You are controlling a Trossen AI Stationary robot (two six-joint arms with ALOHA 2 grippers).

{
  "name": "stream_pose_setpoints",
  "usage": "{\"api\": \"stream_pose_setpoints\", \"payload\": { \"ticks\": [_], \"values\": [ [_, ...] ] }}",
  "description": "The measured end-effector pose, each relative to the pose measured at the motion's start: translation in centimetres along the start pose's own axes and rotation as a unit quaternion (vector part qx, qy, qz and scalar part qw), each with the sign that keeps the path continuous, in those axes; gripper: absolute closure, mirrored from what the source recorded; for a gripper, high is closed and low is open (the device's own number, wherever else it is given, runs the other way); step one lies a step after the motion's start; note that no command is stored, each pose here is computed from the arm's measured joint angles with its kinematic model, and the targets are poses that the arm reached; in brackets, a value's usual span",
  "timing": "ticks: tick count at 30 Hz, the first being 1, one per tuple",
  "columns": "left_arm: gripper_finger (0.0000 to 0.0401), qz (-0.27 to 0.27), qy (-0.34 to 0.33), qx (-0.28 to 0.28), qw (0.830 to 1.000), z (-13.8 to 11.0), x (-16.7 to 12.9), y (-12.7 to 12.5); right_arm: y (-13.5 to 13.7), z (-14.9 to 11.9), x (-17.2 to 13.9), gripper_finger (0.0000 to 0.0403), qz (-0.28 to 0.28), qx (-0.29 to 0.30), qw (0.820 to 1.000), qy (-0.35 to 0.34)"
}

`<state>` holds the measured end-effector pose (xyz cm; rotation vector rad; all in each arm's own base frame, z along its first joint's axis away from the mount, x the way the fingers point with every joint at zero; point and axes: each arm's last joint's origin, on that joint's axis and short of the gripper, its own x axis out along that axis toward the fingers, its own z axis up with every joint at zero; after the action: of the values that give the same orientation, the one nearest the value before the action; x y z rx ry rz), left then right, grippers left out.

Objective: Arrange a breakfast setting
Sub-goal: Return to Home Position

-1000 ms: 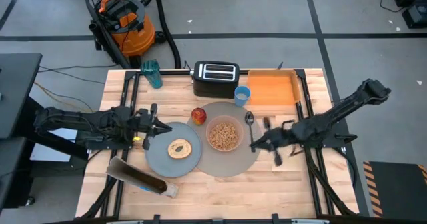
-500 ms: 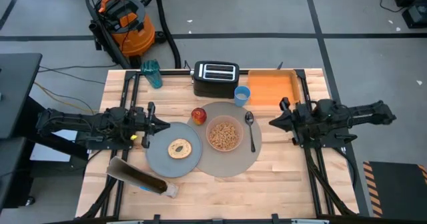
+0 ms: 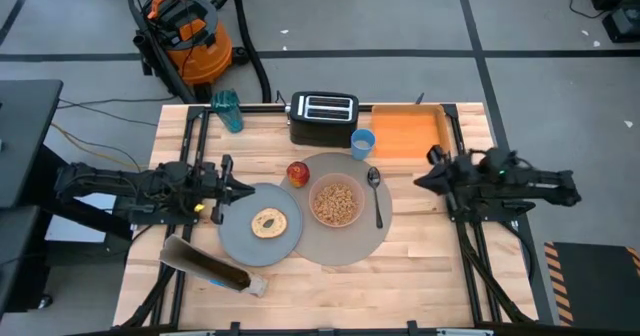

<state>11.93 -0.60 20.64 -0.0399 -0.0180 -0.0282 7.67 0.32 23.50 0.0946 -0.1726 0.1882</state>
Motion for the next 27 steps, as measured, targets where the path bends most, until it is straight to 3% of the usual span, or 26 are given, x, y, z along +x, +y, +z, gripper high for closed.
{"api": "stream_pose_setpoints", "payload": {
  "ticks": [3,7,11,20,27],
  "values": [
    [0.0367,-0.007,-0.013,0.01,1.0,-0.3,0.0,-0.1,-0.5,-2.5,0.5,0.0398,-0.025,0.013,1.0,0.013],
    [0.0367,-0.017,-0.045,0.005,0.999,-2.5,-0.2,-0.2,-0.9,-5.5,0.9,0.0398,-0.005,-0.006,1.0,0.003],
    [0.0367,-0.017,-0.018,0.009,1.0,-3.3,-0.1,-0.2,-0.9,-6.0,0.9,0.0396,-0.01,-0.009,1.0,0.028],
    [0.0367,0.009,-0.006,0.052,0.999,-3.5,-0.5,0.5,-1.4,-6.6,0.8,0.0377,-0.078,0.015,0.995,0.052],
    [0.0367,-0.104,-0.028,0.061,0.992,-3.2,-1.6,0.6,-1.4,-6.4,0.8,0.0378,-0.078,0.014,0.996,0.045]
  ]
}}
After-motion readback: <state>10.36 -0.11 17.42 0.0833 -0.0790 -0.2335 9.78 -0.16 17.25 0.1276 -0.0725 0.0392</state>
